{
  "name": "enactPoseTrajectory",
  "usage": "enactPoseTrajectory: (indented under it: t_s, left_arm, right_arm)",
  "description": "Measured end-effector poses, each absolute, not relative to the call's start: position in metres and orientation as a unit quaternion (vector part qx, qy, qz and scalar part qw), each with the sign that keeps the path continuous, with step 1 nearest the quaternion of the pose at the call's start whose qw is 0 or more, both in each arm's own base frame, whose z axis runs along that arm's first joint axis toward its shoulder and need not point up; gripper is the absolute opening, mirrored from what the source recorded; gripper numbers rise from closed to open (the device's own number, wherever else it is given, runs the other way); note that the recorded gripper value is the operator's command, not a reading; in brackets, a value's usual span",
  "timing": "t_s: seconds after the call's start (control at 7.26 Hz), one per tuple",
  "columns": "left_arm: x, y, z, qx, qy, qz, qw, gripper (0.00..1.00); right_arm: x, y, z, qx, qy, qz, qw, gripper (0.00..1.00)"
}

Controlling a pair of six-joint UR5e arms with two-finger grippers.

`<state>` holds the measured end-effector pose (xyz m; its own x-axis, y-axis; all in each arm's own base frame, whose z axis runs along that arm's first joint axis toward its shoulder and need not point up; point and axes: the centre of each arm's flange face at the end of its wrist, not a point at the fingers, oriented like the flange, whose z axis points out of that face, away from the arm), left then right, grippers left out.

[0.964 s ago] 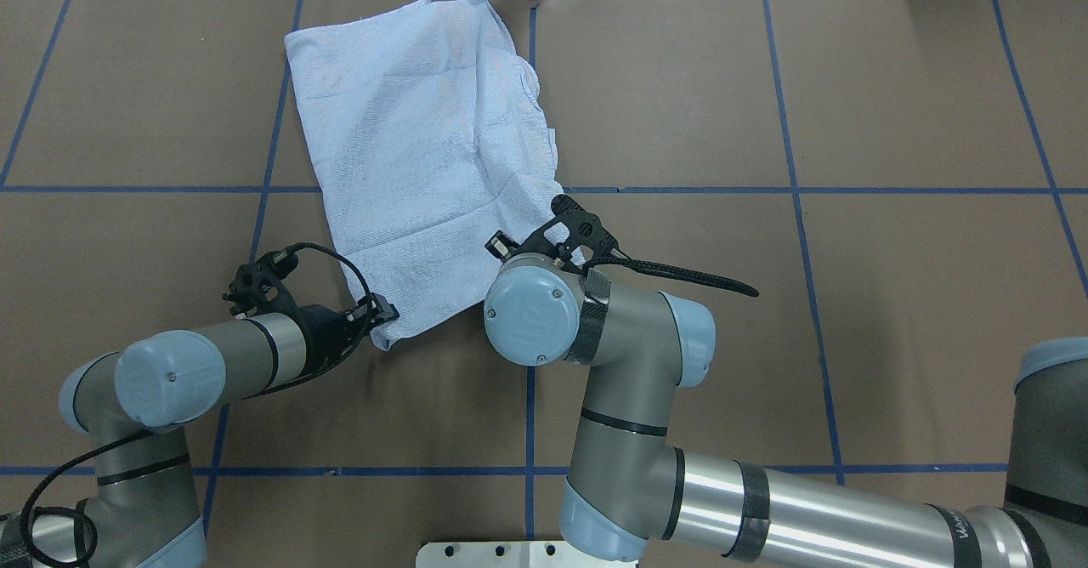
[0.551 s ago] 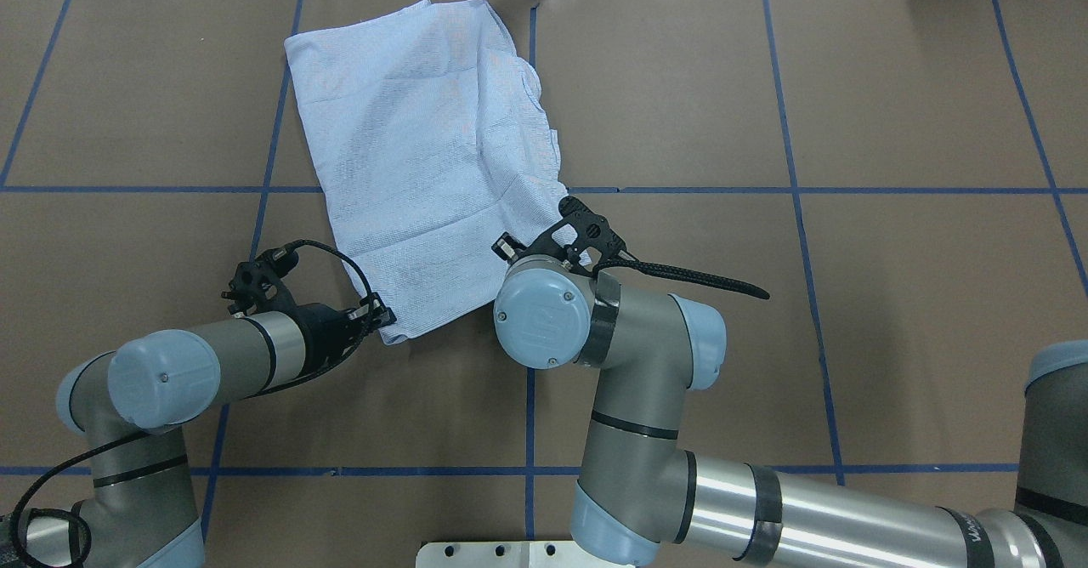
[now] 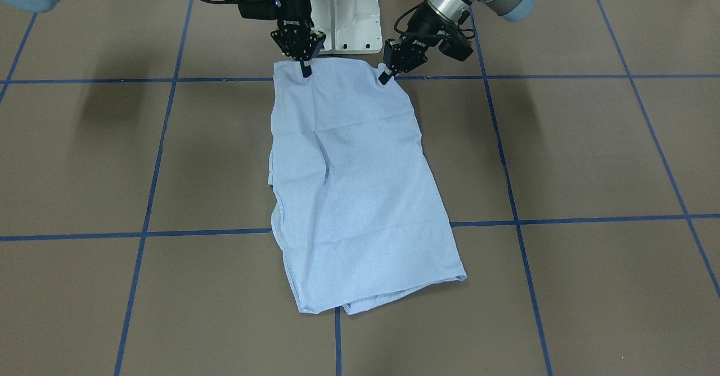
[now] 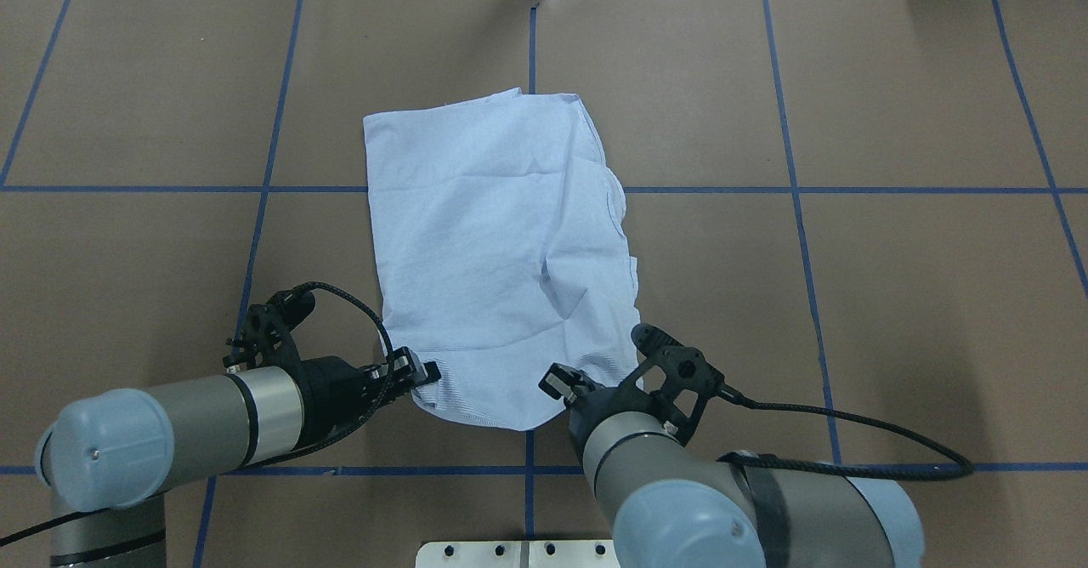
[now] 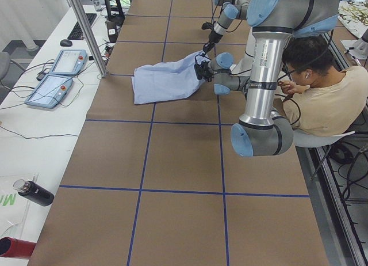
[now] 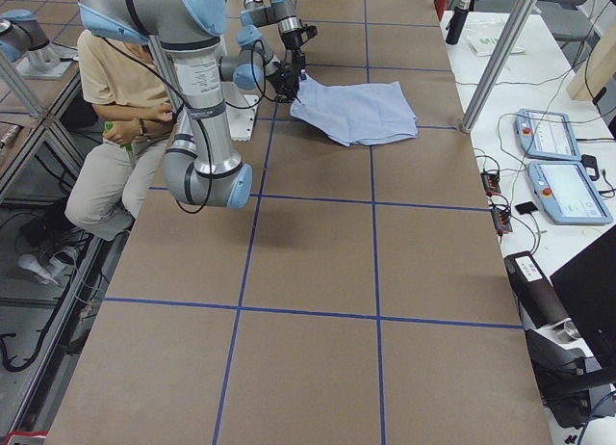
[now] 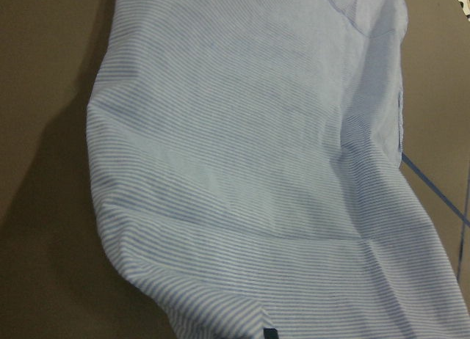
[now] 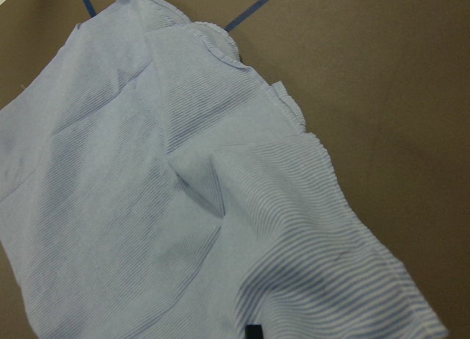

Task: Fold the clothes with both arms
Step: 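Pull the shirt toward the robot with both grippers, straightening it, then lift the near edge with both grippers and fold it over the far half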

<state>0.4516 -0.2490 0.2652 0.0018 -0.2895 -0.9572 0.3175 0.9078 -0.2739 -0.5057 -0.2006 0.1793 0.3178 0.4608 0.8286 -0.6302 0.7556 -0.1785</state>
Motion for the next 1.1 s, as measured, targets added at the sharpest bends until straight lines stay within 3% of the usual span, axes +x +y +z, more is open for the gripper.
enactPoseTrajectory:
  t_s: [0.28, 0.55, 0.83, 1.1]
  left_arm:
    - [0.416, -0.221, 0.246, -0.006, 0.693, -0.196, 0.694, 0.00]
    - [0.407, -0.220, 0.234, -0.004, 0.678, -0.195, 0.709, 0.00]
    - [0.413, -0.248, 0.216, 0.027, 0.640, -0.206, 0.740, 0.00]
    - [0.414, -0.310, 0.200, 0.092, 0.604, -0.221, 0.760, 0.00]
  right_arm:
    - [-0.473, -0.169, 0.179, 0.086, -0.483, 0.322, 0.810, 0.00]
    - [-0.463, -0.174, 0.176, 0.094, -0.477, 0.325, 0.811, 0.00]
    - [-0.480, -0.219, 0.166, 0.122, -0.463, 0.351, 0.805, 0.00]
    - [-0.482, -0.271, 0.151, 0.153, -0.452, 0.367, 0.798, 0.00]
